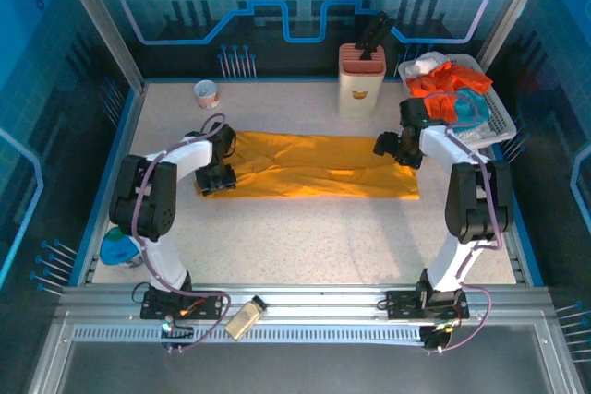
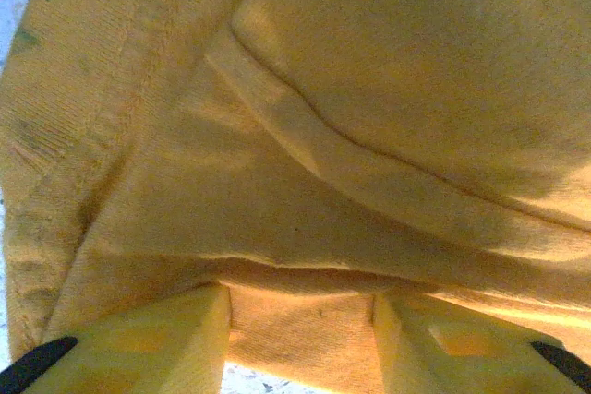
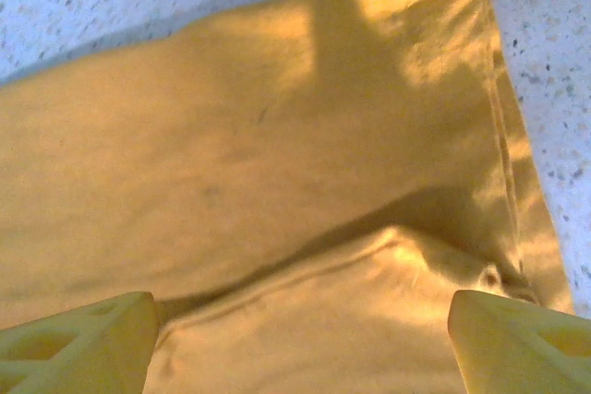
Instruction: Fold and stack the t-shirts
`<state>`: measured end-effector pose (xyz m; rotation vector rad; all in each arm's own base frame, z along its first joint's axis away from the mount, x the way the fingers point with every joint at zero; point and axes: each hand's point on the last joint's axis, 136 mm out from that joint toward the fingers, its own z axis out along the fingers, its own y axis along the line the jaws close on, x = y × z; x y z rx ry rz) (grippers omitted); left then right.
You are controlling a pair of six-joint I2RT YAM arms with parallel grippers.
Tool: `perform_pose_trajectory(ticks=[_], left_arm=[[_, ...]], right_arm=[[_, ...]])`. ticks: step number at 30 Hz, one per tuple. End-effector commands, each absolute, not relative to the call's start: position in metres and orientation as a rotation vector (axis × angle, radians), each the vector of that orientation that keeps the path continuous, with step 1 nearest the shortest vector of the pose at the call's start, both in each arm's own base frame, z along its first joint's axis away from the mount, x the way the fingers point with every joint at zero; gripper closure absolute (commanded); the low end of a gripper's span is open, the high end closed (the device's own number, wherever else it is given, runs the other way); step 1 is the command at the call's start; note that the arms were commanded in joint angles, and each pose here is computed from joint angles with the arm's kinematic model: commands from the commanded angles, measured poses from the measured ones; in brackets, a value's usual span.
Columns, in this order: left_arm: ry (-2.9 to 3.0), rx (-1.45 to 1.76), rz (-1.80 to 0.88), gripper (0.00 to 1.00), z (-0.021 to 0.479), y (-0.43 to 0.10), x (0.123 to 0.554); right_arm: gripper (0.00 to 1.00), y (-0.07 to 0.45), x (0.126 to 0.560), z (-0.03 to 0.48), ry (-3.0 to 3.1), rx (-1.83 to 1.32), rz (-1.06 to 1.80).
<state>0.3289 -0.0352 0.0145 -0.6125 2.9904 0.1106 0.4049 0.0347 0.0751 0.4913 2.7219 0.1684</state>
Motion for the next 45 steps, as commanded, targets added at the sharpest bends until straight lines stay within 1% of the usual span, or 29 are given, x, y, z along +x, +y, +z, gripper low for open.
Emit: perform_pose_trajectory(ticks=[1, 7, 10, 12, 14, 18, 20, 24, 28, 35, 43, 45], left_arm=[[2.975, -0.621, 0.061, 0.55, 0.028, -0.037, 0.332], [3.017, -0.584, 0.121, 0.55, 0.029, -0.032, 0.341], [3.021, -0.615, 0.114, 0.55, 0.030, -0.023, 0.342], [2.984, -0.649, 0.063, 0.55, 0.042, -0.022, 0.348], [2.947, -0.667, -0.040, 0.55, 0.055, -0.032, 0.355], [2.843, -0.718, -0.422, 0.54, 0.078, -0.077, 0.374], [2.810, -0.713, -0.505, 0.53, 0.084, -0.095, 0.382], [2.763, -0.710, -0.576, 0.52, 0.085, -0.119, 0.397], [2.755, -0.746, -0.596, 0.52, 0.071, -0.128, 0.408], [2.764, -0.785, -0.574, 0.54, 0.052, -0.130, 0.412], [2.787, -0.779, -0.569, 0.63, 0.041, -0.141, 0.417], [2.788, -0.783, -0.564, 0.67, 0.038, -0.141, 0.418]], right_arm=[[0.18, 0.028, 0.388, 0.075, 2.746, 0.428, 0.056], [0.19, 0.039, 0.375, 0.037, 2.874, 0.510, 0.239], [0.21, 0.028, 0.367, 0.019, 2.907, 0.622, 0.285], [0.22, 0.019, 0.364, 0.016, 2.902, 0.677, 0.290], [0.22, 0.015, 0.362, 0.019, 2.890, 0.684, 0.277], [0.22, 0.020, 0.364, 0.031, 2.858, 0.663, 0.306], [0.21, 0.022, 0.366, 0.035, 2.847, 0.656, 0.317], [0.21, 0.026, 0.366, 0.038, 2.839, 0.634, 0.322], [0.21, 0.028, 0.365, 0.038, 2.836, 0.639, 0.332], [0.21, 0.026, 0.363, 0.036, 2.835, 0.650, 0.338], [0.21, 0.028, 0.365, 0.034, 2.833, 0.654, 0.356], [0.21, 0.028, 0.365, 0.034, 2.833, 0.655, 0.359]])
